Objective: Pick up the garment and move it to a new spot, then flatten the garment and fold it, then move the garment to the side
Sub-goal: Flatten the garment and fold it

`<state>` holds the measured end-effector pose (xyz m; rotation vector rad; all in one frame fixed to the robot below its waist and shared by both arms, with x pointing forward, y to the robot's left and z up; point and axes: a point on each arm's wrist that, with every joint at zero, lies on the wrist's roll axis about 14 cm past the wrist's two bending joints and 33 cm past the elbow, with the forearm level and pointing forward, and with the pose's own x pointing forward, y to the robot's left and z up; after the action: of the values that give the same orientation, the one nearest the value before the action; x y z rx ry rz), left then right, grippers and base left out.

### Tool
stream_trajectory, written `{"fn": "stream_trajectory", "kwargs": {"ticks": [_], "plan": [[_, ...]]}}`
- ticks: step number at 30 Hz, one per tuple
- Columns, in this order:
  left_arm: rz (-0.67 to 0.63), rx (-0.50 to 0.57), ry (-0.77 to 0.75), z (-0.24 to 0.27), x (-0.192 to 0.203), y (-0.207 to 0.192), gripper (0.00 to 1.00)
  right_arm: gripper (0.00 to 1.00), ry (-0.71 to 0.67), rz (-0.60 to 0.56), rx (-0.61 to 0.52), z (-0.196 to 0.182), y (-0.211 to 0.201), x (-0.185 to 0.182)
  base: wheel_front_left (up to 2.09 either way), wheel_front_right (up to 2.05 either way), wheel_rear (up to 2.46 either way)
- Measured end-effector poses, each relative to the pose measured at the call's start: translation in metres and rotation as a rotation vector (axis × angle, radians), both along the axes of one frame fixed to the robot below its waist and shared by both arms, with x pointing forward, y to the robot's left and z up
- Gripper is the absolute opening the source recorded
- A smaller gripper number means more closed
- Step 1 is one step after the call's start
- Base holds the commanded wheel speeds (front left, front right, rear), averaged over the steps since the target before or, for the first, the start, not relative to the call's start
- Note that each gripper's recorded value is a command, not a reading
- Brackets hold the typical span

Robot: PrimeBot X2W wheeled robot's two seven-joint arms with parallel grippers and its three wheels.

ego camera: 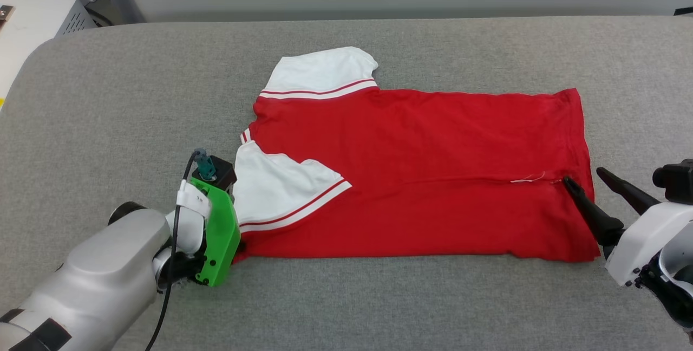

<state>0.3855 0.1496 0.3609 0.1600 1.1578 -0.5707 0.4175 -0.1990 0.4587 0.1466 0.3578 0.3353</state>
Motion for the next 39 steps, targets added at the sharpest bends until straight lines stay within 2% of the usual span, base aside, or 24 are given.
{"fn": "stream_trajectory", "kwargs": {"ticks": [8,12,19,33,39], "plan": [[-0.044,-0.067,-0.166,0.027,0.011,-0.01,0.0,1.0,-0.038,0.023,-0.179,0.033,-0.026,0.01,0.0,0.0,0.0],[-0.055,-0.096,-0.219,0.042,0.012,-0.012,0.0,1.0,0.107,0.051,-0.278,0.028,-0.04,0.001,0.0,0.0,0.0],[-0.065,-0.127,-0.261,0.053,0.012,-0.014,0.0,1.0,0.339,0.103,-0.347,0.009,-0.042,-0.016,0.0,0.0,0.0],[-0.059,-0.134,-0.249,0.04,0.012,-0.013,0.0,1.0,0.596,0.087,-0.245,-0.082,-0.015,-0.034,0.0,0.0,0.0],[-0.039,-0.141,-0.248,0.036,0.013,-0.011,0.0,1.0,0.611,0.079,-0.22,-0.098,-0.011,-0.036,0.0,0.0,0.0]]}}
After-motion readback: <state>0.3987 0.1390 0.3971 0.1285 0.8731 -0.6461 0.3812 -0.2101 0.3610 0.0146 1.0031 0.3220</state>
